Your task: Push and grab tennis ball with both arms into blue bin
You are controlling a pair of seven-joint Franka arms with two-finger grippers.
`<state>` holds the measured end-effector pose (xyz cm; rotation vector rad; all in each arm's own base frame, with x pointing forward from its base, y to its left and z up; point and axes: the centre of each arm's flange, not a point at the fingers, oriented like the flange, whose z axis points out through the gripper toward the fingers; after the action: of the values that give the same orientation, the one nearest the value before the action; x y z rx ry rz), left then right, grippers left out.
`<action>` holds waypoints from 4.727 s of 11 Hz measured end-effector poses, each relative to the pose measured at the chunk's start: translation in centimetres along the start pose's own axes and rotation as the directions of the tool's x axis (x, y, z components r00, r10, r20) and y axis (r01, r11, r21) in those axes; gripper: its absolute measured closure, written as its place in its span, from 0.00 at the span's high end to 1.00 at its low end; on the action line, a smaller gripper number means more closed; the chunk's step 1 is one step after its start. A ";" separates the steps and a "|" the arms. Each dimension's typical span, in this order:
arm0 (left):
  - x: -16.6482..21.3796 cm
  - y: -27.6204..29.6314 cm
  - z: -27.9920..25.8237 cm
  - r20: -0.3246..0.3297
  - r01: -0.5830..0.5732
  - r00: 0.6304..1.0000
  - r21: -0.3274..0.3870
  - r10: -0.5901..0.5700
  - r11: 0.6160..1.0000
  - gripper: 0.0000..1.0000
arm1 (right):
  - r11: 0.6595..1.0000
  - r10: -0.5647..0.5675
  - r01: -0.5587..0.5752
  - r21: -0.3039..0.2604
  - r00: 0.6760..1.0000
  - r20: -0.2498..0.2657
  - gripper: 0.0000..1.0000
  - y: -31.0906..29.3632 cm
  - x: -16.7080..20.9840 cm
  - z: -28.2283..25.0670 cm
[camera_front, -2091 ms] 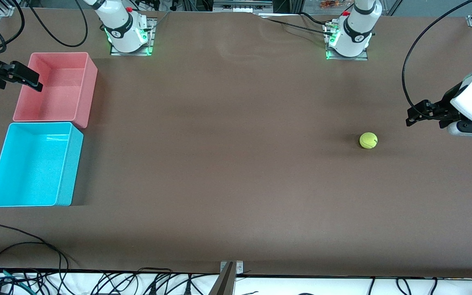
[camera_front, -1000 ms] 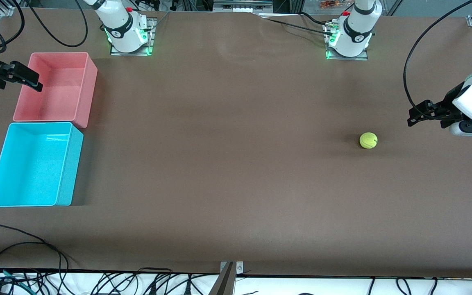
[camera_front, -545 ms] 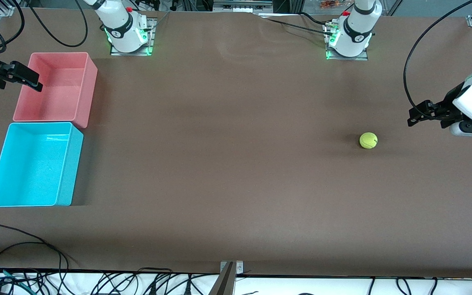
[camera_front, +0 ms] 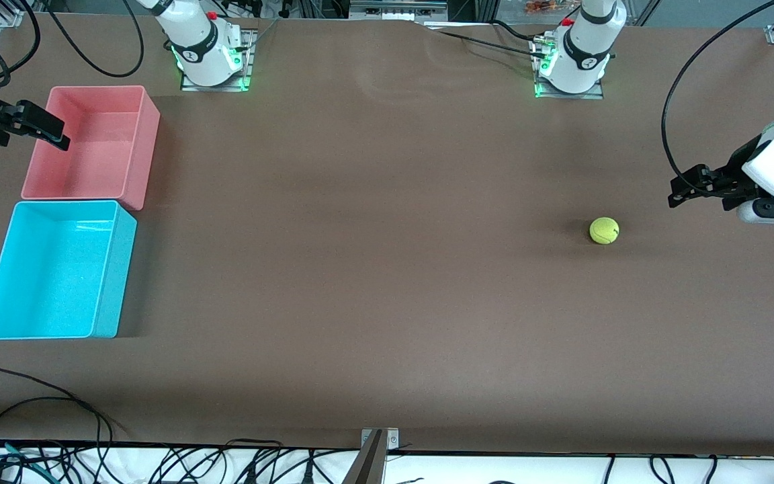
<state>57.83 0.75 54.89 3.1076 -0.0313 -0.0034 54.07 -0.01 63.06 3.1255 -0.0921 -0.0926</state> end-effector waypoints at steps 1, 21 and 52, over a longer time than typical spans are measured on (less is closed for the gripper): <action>0.0 0.0 0.0 0.000 0.000 1.000 0.000 0.000 1.000 1.00 | 1.000 0.000 0.000 0.000 1.000 0.000 1.00 0.0 0.0 0.0; 0.1 0.0 0.2 0.003 0.000 1.000 0.000 0.000 1.000 1.00 | 1.000 0.000 0.000 0.000 1.000 0.005 1.00 0.0 0.2 0.3; -6.0 -11.9 18.0 0.047 -0.993 -0.116 0.032 0.992 -0.117 0.01 | 1.000 0.001 -0.001 -0.002 1.000 0.005 1.00 0.1 0.2 0.3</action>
<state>52.02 12.18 36.54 2.0863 -2.3921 0.0273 54.23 -0.09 62.78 3.1238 -0.0939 -0.1002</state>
